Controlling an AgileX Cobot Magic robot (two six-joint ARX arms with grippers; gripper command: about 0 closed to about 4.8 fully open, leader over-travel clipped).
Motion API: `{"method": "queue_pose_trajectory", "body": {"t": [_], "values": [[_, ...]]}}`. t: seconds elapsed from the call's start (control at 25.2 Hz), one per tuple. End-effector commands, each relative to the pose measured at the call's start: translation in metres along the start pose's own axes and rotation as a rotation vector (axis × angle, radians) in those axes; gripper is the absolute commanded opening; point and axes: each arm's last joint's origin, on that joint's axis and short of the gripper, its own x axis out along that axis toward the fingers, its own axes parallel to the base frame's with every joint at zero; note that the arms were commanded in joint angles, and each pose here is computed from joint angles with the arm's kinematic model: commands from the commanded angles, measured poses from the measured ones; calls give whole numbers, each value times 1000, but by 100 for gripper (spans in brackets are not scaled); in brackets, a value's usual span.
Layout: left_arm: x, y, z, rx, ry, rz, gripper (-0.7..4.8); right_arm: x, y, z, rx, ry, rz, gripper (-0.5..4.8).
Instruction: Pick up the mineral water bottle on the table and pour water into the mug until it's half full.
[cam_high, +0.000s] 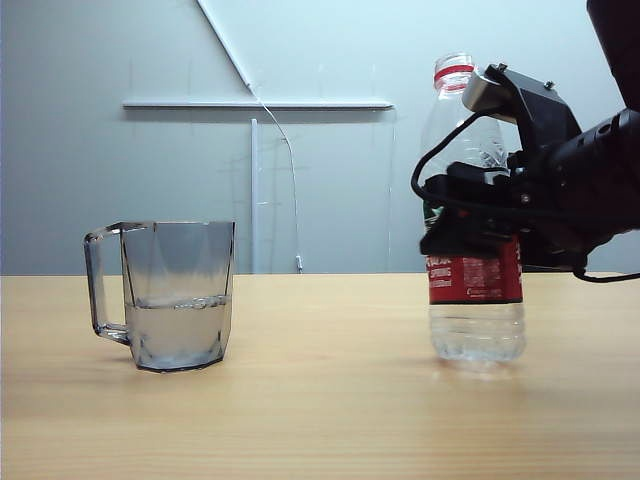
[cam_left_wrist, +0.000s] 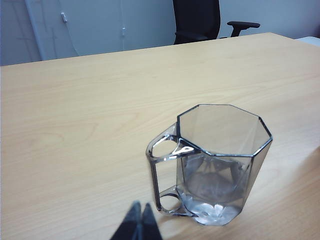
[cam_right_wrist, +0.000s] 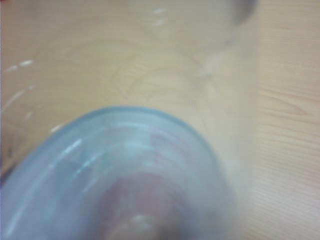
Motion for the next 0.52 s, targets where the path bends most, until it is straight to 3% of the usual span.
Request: {"method": "queue_pose_trajectory", "body": {"t": [0.04,0.2,0.32,0.52], "values": [[0,0,2,-3,-12,-4,-2,0,1,6,6,-47,10,383],[0,0,2,-3,-12,-4,-2,-1,1,3,3,-22,7,411],[0,0,2,-3,-12,-4,-2,-3,1,2,1,-2,21,477],[0,0,2,-3,-12,-2,-2,-16,0,2,4,-25,35,479]]}}
